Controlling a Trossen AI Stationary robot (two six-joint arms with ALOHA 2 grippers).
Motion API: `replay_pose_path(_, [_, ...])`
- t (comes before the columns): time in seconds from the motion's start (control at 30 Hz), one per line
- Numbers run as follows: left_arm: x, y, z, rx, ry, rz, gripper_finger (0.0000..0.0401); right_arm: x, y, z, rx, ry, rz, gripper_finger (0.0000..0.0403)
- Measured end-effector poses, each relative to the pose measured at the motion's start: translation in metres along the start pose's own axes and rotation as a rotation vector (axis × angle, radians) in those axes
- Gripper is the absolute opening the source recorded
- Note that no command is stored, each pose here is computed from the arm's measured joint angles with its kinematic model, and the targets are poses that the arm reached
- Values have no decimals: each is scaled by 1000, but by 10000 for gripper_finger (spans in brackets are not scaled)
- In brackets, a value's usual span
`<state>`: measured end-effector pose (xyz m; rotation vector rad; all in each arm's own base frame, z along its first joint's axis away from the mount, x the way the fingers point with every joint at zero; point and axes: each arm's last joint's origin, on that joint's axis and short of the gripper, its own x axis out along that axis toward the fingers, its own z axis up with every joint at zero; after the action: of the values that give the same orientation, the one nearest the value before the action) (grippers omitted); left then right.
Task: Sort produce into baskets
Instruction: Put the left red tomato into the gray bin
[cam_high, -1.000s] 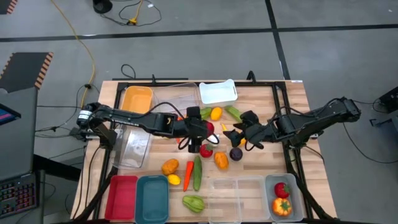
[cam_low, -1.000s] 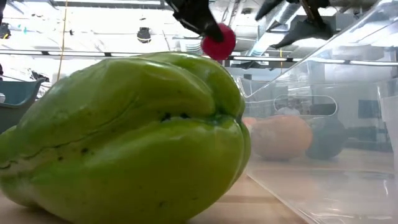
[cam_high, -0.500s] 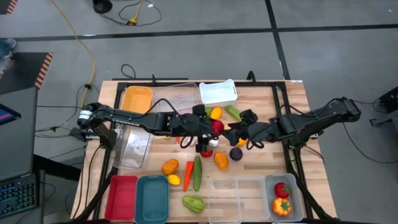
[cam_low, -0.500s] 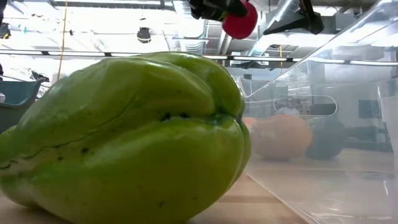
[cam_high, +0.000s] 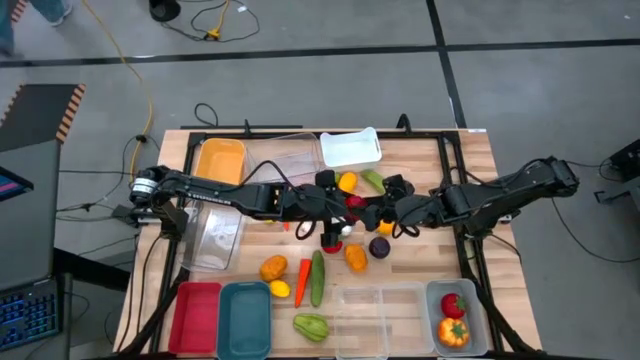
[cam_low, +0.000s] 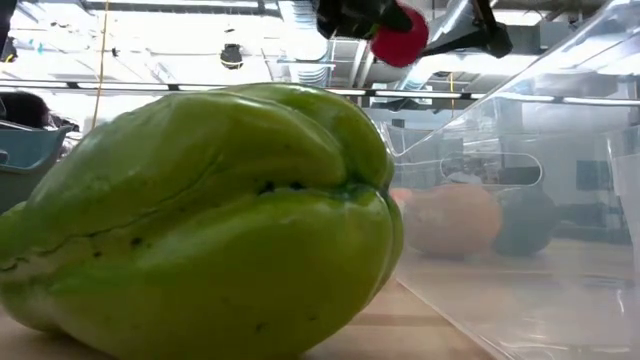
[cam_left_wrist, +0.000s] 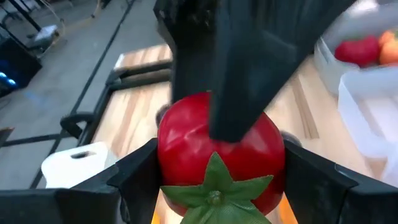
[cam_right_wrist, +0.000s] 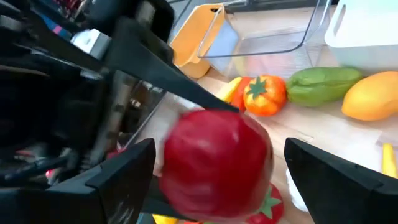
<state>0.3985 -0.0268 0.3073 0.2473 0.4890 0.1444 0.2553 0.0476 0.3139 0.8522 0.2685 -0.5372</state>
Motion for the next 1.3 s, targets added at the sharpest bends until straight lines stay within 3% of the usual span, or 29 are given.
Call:
replay_pose_path(0.3, [2, -1, 2, 9, -26, -1, 268, 13, -3, -3, -6, 28, -24, 376])
replay_pose_path(0.6, [2, -1, 1, 11, -17, 1, 270, 16, -3, -2, -3, 46, -18, 308])
replay_pose_path(0.97, [-1, 0, 4, 9, -35, 4, 318, 16, -7, -4, -68, 72, -45, 309])
replay_pose_path(1.3, [-31, 8, 4, 72, 58, -12, 320, 1, -23, -9, -137, 311, -106, 310])
